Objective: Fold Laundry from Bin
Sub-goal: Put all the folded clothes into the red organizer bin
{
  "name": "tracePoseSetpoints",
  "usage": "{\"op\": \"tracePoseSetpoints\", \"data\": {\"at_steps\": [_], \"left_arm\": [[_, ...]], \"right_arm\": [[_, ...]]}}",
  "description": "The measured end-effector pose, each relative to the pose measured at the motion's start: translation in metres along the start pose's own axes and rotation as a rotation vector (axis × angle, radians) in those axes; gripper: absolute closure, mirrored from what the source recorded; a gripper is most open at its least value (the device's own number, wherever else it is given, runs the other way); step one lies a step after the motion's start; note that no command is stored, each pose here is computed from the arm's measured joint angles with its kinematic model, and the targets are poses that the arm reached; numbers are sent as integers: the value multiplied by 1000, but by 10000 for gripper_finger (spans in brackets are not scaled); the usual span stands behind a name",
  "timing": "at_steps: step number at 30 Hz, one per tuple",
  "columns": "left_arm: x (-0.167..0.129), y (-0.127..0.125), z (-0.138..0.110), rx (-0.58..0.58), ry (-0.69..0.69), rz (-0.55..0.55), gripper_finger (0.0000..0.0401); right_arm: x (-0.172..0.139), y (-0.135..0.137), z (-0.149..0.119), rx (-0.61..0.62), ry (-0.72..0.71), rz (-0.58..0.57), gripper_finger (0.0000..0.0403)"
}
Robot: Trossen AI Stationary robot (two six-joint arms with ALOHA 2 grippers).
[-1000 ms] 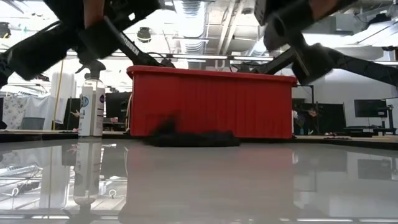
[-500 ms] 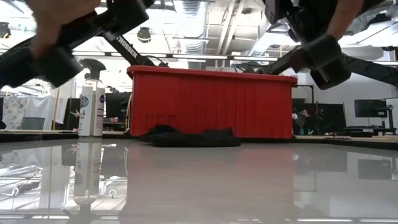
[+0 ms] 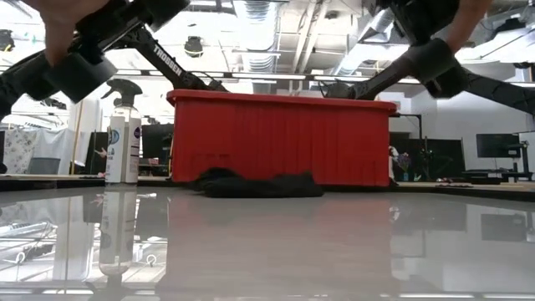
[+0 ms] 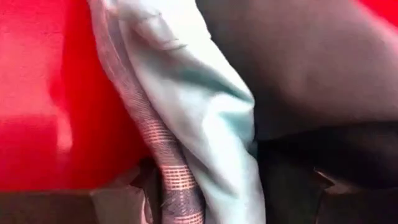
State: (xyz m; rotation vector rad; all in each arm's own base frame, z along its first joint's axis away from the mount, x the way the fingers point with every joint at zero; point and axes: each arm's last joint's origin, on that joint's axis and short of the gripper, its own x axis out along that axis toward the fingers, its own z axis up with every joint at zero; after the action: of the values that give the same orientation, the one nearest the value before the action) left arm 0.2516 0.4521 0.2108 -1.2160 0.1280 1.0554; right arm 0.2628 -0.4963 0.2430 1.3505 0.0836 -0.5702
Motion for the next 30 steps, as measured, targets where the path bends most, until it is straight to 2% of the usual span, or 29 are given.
{"op": "tracePoseSetpoints", "data": {"at_steps": [4, 8, 14, 20, 22, 26, 30], "left_arm": [[-5, -9, 9, 70, -36, -24, 198], [-9, -13, 12, 172, -56, -3, 198], [-9, -13, 12, 255, -73, 2, 198], [-9, -13, 13, 157, -18, -54, 199], [-9, -13, 13, 183, -16, -62, 202], [-10, -19, 15, 279, 10, -176, 198], [-13, -22, 16, 387, 3, -187, 166]], "right_arm": [[-11, 13, 1, -81, -78, -54, 194], [-22, 24, -1, -192, -151, -163, 199], [-33, 39, -11, -386, -151, -287, 205], [-44, 61, -19, -528, -141, -284, 207], [-52, 73, -21, -586, -146, -275, 207], [-71, 99, -29, -747, -151, -265, 207], [-89, 117, -39, -861, -124, -280, 207]]}}
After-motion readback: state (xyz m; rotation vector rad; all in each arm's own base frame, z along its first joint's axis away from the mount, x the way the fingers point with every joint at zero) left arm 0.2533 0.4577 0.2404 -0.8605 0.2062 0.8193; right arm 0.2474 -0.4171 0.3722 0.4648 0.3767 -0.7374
